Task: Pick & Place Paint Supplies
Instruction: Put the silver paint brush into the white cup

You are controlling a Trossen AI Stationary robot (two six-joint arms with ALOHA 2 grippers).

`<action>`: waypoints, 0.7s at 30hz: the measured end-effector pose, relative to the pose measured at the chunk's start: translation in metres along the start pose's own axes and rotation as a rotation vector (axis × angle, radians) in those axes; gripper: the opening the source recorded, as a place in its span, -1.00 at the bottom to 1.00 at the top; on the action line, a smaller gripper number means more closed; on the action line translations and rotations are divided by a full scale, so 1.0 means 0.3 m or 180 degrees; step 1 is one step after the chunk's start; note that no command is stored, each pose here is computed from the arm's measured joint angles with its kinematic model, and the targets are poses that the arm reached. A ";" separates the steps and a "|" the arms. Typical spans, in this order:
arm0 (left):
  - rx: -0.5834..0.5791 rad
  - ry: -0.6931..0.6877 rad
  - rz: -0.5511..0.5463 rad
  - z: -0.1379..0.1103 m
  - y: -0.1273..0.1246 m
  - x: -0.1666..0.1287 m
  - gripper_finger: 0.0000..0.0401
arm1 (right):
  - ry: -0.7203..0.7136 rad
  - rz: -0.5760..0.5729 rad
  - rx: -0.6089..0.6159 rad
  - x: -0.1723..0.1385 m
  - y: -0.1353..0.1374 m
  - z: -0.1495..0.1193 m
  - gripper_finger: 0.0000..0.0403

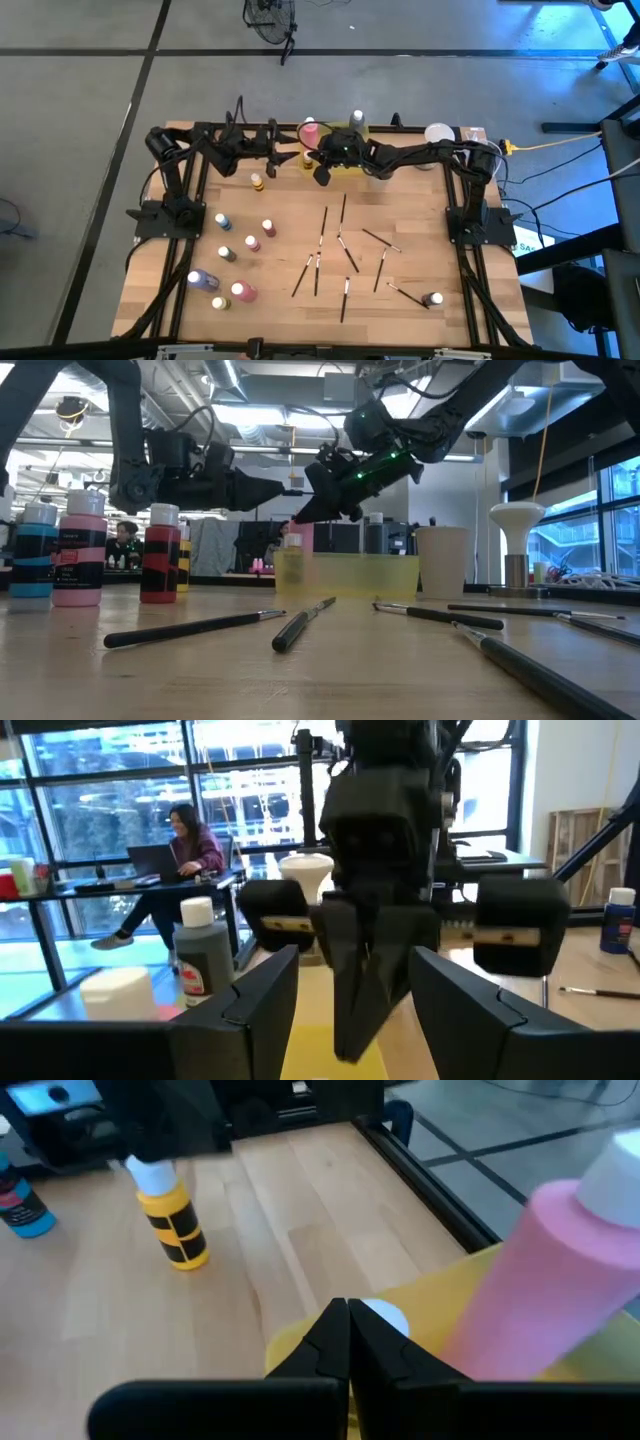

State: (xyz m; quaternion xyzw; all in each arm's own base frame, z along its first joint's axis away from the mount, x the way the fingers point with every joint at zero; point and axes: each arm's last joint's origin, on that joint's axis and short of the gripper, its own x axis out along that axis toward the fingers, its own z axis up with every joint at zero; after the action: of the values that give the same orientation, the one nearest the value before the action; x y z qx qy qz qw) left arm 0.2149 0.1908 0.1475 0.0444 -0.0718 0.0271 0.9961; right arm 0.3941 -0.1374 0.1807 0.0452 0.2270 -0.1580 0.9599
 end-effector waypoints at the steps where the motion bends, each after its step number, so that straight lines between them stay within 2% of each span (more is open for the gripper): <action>1: -0.0011 0.0013 0.0001 -0.003 -0.003 -0.003 -0.07 | 0.0030 0.0000 0.0000 0.000 0.000 0.004 -1.00; 5: -0.0037 0.0044 0.0003 -0.010 -0.010 -0.012 -0.07 | 0.0025 0.0009 -0.0007 -0.004 0.006 0.016 -1.00; 8: -0.0049 0.0032 0.0006 -0.003 -0.011 -0.014 -0.07 | -0.0104 0.0061 -0.0154 -0.042 0.044 0.062 -1.00; 11: -0.0201 -0.0066 -0.0043 0.035 -0.013 -0.015 -0.07 | -0.0127 0.0162 -0.0297 -0.113 0.092 0.114 -1.00; 17: -0.0295 -0.0312 -0.0516 0.168 -0.036 -0.027 -0.07 | -0.0203 0.0308 -0.0484 -0.314 0.186 0.220 -1.00; 21: -0.0282 -0.0401 -0.0785 0.238 -0.070 -0.028 -0.07 | -0.0249 0.0488 -0.0658 -0.442 0.246 0.260 -1.00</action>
State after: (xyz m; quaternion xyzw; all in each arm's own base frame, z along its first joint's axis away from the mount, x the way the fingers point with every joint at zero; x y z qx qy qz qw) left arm 0.1979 0.1630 0.2149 0.0105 -0.1294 -0.1014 0.9863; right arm 0.3386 -0.0424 0.3111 -0.0430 0.2004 -0.0616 0.9768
